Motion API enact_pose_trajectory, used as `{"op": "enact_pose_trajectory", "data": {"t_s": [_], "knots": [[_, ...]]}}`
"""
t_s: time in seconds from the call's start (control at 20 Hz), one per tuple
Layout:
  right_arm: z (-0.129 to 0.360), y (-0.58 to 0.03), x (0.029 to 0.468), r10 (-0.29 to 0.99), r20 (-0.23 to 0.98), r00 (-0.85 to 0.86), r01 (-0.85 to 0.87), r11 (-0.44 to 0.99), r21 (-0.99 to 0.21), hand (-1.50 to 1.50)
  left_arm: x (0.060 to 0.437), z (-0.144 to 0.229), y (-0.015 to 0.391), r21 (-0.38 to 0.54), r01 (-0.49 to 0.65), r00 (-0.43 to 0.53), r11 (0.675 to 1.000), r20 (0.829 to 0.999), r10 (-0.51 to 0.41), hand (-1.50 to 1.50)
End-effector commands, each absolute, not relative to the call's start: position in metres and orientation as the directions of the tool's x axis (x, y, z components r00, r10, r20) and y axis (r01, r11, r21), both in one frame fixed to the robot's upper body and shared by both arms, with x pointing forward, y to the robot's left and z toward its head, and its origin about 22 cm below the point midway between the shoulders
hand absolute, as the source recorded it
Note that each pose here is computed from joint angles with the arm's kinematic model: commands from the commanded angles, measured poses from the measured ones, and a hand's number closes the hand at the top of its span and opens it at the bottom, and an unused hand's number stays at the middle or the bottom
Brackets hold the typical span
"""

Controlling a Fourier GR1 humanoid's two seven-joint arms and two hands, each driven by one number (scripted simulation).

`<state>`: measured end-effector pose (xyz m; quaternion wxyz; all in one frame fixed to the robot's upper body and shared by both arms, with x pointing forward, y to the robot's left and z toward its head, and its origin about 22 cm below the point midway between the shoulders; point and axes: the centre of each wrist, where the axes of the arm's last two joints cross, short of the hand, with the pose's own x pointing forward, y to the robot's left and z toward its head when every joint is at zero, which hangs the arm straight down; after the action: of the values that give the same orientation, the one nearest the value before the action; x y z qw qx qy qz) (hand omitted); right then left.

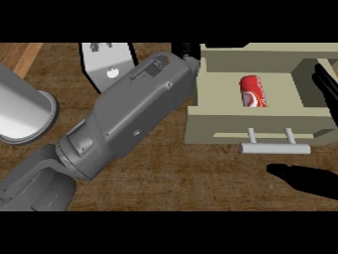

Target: Pick up the can, place it into the drawer and close the drawer

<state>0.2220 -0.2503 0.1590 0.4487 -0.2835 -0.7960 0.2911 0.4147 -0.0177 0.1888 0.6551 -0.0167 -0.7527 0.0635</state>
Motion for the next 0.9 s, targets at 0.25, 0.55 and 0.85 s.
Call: {"op": "enact_pose_trajectory", "data": {"t_s": [0.25,0.55,0.85], "knots": [[0.140,-0.215,0.304,0.843,0.344,-0.414,0.188,0.449,-0.874,-1.50,0.423,0.203,0.009,-0.113,-0.083,-0.134,0.990,0.986,0.101,-1.50],[0.106,-0.198,0.336,0.899,0.188,-0.396,0.163,0.270,-0.949,-1.50,0.419,0.202,0.013,-0.085,-0.118,-0.130,0.989,0.989,0.070,-1.50],[0.063,-0.182,0.365,0.927,0.176,-0.330,0.172,0.242,-0.955,-1.50,0.422,0.206,0.052,-0.095,-0.126,-0.143,0.988,0.987,0.077,-1.50]]}}
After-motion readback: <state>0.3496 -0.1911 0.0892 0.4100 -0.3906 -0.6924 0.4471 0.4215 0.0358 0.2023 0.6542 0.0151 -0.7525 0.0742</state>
